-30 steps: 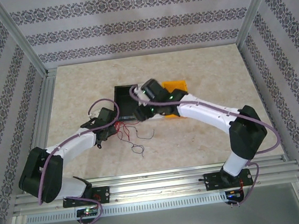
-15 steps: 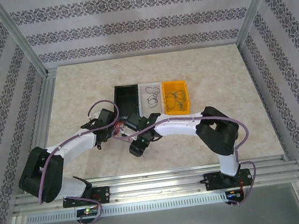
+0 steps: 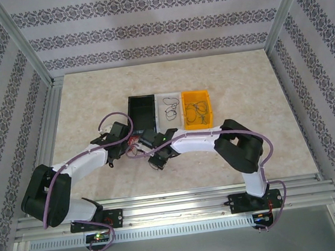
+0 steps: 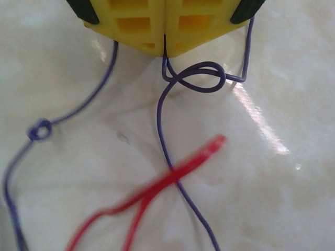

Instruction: Untangle the cables

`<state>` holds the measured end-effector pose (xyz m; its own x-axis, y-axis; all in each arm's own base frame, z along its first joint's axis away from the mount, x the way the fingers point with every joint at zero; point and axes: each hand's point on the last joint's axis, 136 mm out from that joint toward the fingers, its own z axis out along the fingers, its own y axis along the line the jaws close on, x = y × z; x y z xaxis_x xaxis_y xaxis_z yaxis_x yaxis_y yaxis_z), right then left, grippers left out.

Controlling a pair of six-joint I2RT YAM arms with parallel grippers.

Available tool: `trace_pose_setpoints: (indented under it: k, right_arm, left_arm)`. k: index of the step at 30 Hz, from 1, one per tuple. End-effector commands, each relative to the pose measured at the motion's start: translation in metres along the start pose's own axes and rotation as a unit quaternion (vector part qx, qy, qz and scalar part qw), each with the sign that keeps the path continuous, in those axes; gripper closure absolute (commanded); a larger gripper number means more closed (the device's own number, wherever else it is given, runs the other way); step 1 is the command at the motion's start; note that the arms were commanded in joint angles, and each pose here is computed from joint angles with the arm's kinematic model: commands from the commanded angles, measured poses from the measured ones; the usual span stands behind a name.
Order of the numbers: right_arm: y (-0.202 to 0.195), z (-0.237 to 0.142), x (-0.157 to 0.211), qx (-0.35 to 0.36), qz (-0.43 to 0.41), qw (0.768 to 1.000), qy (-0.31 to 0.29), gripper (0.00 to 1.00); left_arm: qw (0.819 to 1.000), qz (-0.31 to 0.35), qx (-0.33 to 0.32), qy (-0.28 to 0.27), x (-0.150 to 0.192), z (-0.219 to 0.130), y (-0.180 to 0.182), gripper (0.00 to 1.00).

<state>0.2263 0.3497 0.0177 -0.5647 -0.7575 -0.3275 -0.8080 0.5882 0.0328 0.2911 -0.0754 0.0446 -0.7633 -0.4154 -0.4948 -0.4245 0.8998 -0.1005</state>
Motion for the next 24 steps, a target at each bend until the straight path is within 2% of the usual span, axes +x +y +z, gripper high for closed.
trace_pose_setpoints:
  k: [1, 4, 9, 13, 17, 19, 21, 24]
  right_arm:
    - [-0.042, -0.041, -0.009, 0.026, 0.096, 0.993, -0.066, 1.00]
    - [-0.070, -0.079, -0.011, 0.036, 0.159, 0.978, -0.127, 1.00]
    - [-0.114, -0.120, 0.007, 0.084, 0.229, 0.955, -0.172, 1.00]
    - [-0.147, -0.155, 0.023, 0.118, 0.289, 0.925, -0.215, 1.00]
    - [-0.158, -0.187, 0.026, 0.103, 0.317, 0.904, -0.266, 1.00]
    - [-0.156, -0.194, 0.024, 0.097, 0.310, 0.905, -0.274, 1.00]
    - [-0.150, -0.194, 0.022, 0.081, 0.300, 0.911, -0.273, 1.00]
    - [-0.142, -0.189, 0.018, 0.059, 0.299, 0.913, -0.271, 1.00]
  left_arm:
    - [1.000, -0.013, -0.021, 0.015, 0.006, 0.005, 0.008, 1.00]
    - [0.999, -0.016, -0.024, 0.017, 0.006, 0.008, 0.009, 1.00]
    - [0.999, -0.021, -0.030, 0.022, 0.008, 0.013, 0.011, 1.00]
    - [0.999, -0.023, -0.041, 0.027, 0.011, 0.017, 0.016, 1.00]
    - [0.998, -0.024, -0.038, 0.033, 0.013, 0.020, 0.016, 1.00]
    - [0.999, -0.007, -0.003, 0.034, 0.011, 0.021, 0.002, 1.00]
    - [0.997, 0.023, 0.064, 0.039, 0.011, 0.021, -0.025, 1.00]
    - [0.979, 0.079, 0.178, 0.062, 0.019, 0.012, -0.070, 1.00]
